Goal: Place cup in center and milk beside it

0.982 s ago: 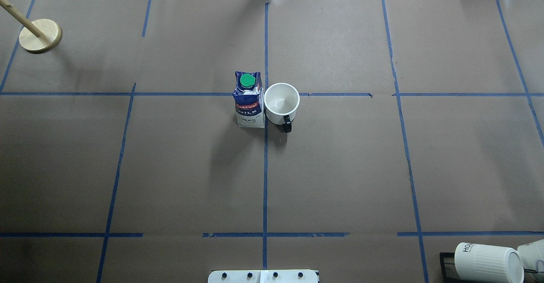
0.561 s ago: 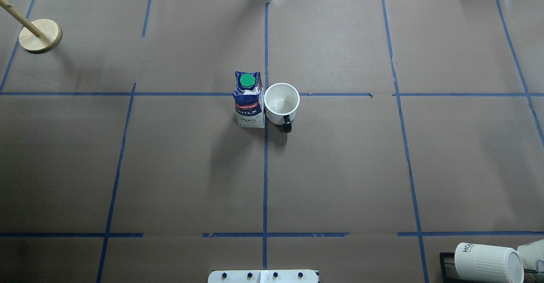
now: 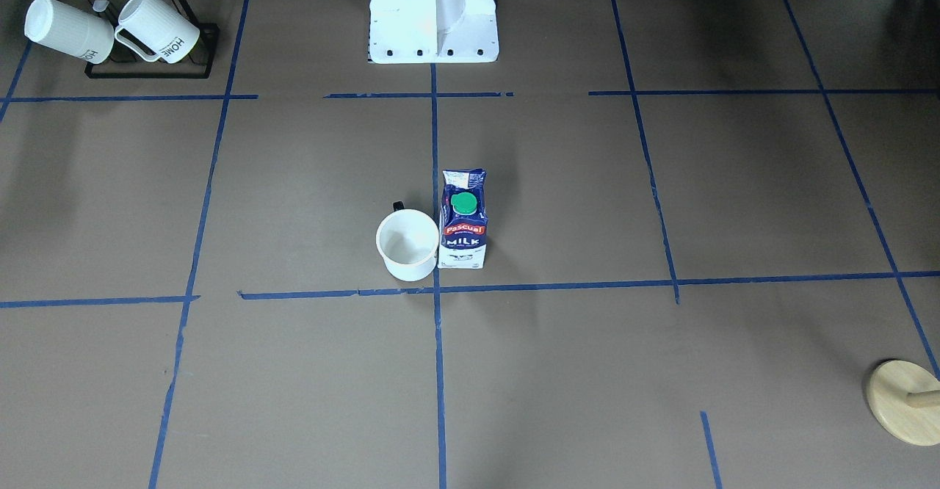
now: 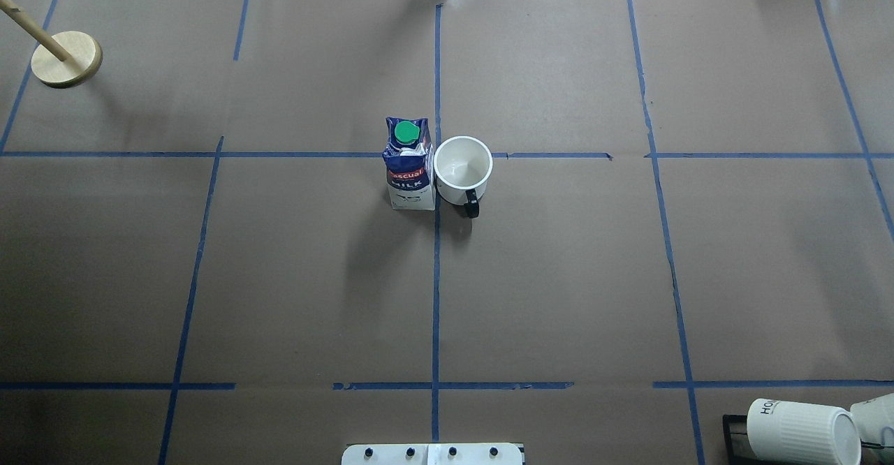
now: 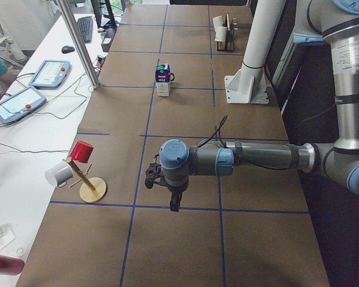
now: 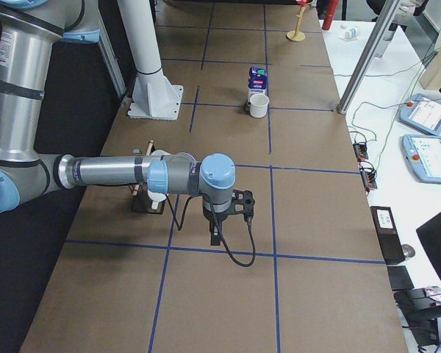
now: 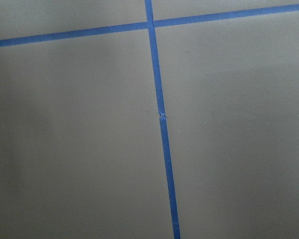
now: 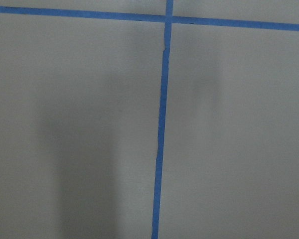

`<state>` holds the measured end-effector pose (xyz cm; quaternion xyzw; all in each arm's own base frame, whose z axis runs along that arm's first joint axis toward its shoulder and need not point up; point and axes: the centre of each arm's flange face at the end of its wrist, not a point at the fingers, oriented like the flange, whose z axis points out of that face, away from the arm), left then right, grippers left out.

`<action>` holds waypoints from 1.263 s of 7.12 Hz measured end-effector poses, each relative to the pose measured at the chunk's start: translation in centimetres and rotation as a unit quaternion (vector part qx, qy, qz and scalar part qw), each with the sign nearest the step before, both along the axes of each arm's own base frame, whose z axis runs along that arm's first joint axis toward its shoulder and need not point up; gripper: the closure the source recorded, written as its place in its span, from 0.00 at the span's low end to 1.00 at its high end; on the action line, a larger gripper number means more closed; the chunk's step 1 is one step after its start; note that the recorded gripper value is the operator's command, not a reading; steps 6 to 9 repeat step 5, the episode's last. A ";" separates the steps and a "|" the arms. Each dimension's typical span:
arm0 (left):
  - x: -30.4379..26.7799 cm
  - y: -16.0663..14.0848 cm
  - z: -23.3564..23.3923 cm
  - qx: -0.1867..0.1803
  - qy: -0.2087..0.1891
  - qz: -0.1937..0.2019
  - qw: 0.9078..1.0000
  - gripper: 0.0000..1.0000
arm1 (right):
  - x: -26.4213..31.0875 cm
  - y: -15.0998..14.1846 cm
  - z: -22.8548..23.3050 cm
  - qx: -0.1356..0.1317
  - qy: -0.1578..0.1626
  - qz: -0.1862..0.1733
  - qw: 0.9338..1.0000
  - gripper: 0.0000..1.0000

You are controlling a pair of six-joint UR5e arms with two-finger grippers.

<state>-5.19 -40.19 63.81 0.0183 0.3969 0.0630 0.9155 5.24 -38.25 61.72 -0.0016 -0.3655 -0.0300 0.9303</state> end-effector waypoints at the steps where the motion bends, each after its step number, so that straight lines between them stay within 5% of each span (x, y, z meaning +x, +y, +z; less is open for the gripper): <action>1: 0.0 0.0 -0.1 0.002 0.000 0.000 1.000 0.00 | 0.0 0.0 0.0 0.000 0.000 0.000 1.000 0.00; 9: 0.2 -0.2 -0.2 0.005 0.000 0.003 1.000 0.00 | 0.0 0.0 0.0 0.000 0.000 0.000 1.000 0.00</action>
